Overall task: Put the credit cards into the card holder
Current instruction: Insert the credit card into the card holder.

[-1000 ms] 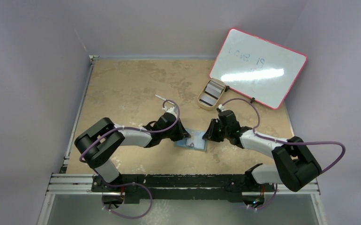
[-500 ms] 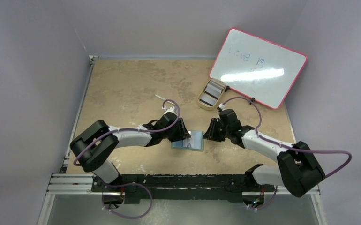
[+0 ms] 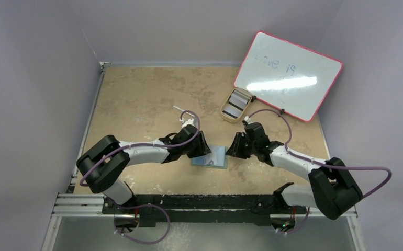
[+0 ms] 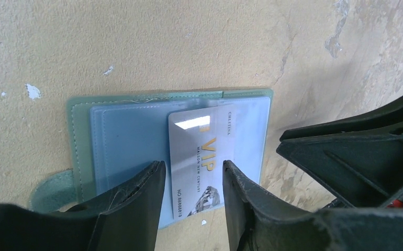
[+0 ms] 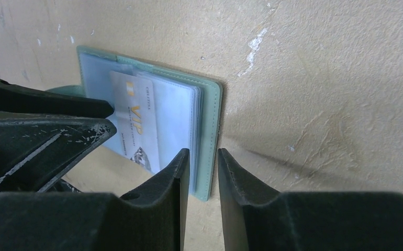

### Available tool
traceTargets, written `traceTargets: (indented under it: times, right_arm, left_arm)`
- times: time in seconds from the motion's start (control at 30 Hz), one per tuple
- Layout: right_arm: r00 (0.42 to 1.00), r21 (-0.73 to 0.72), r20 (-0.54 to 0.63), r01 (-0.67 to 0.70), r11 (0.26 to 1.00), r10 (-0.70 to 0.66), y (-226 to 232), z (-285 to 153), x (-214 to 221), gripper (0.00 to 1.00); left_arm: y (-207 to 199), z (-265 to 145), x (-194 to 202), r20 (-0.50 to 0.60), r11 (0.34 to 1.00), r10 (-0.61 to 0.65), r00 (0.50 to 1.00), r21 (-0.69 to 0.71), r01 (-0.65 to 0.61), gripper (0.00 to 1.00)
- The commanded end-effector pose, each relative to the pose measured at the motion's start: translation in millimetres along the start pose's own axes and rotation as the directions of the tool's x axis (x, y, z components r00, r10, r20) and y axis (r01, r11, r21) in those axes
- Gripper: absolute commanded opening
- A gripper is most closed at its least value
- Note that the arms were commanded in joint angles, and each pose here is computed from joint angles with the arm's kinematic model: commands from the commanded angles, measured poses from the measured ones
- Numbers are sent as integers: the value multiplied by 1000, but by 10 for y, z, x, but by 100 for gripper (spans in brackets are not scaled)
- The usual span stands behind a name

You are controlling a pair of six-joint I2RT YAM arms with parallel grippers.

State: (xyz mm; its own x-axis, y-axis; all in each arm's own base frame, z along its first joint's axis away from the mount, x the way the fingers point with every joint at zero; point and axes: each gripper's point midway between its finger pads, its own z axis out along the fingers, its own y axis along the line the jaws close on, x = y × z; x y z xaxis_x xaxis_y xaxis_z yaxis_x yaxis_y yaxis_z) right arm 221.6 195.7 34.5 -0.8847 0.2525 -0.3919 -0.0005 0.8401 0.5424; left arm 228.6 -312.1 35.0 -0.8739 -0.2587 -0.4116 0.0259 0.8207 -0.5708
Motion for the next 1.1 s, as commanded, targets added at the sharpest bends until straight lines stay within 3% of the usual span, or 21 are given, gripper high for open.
traceTargets:
  times: [0.0,0.3,1.07]
  right_arm:
    - [1000,-39,-3,-13,999,13,51,53,29,30]
    - [998,-65,-32,-53,997,51,9,139,162,31]
    - [998,-88,-37,-50,995,47,25,178,199,33]
  left_arm:
    - [-104,8,-57,24,1000,7,1000,20,-7,44]
    - [-131,66,27,14,999,3,1000,32,-3,45]
    - [-684,78,30,50,985,45,998,162,-52,45]
